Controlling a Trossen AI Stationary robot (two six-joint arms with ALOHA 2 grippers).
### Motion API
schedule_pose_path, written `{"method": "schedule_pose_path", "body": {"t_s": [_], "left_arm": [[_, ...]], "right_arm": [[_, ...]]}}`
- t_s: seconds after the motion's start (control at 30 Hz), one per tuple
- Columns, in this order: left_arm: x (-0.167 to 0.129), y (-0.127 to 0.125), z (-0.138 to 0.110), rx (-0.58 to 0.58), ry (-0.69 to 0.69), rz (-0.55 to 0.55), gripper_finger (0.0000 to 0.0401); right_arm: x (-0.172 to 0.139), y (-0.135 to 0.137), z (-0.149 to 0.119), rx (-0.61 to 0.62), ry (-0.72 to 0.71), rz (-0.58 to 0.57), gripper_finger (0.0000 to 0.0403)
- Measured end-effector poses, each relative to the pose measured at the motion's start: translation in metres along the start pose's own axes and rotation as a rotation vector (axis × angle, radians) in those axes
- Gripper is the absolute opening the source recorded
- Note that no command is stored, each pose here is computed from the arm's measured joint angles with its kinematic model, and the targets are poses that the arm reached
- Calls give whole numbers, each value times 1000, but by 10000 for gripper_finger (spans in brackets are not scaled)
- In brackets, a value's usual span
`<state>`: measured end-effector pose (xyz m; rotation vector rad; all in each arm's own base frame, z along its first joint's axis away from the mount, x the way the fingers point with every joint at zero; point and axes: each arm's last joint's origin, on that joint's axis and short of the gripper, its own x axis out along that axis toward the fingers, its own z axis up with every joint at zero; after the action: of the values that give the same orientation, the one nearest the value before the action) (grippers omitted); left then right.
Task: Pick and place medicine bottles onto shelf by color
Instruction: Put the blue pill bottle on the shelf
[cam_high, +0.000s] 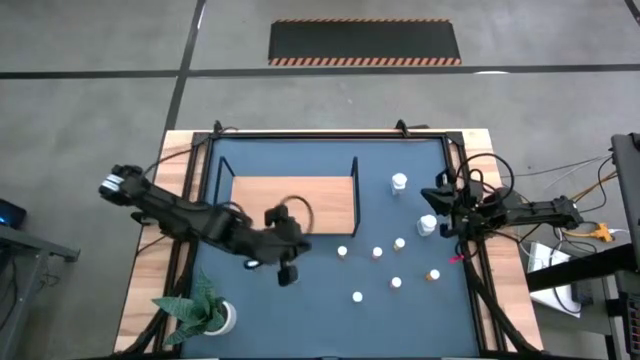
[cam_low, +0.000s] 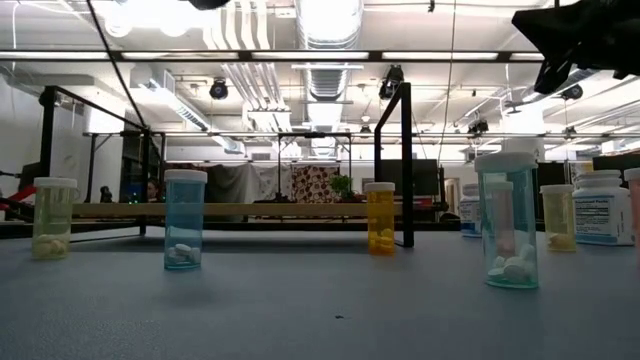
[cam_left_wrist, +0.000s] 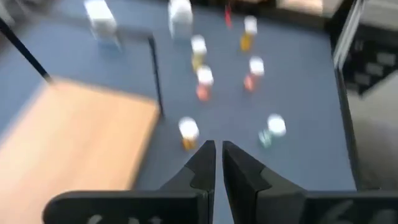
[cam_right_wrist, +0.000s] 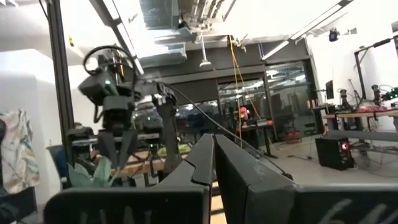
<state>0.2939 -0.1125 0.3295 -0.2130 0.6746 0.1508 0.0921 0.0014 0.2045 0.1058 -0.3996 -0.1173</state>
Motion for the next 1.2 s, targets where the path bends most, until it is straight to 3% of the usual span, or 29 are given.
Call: {"method": "schedule_pose_path", "body": {"t_s": [0.27,0.5,0.77,1.2], "left_arm": [[38,-17,-13,-58,391,-1,44],[63,-26,-25,-65,518,-19,139],[75,-22,-40,-15,644,61,247],[105,-25,-59,72,713,82,256]], "right_arm": [[0,0,-3,-7,29,-2,9],[0,0,-7,-29,68,-3,9],[0,-1,-9,-45,93,-4,9],[0,-1,-10,-48,102,-4,9]]}}
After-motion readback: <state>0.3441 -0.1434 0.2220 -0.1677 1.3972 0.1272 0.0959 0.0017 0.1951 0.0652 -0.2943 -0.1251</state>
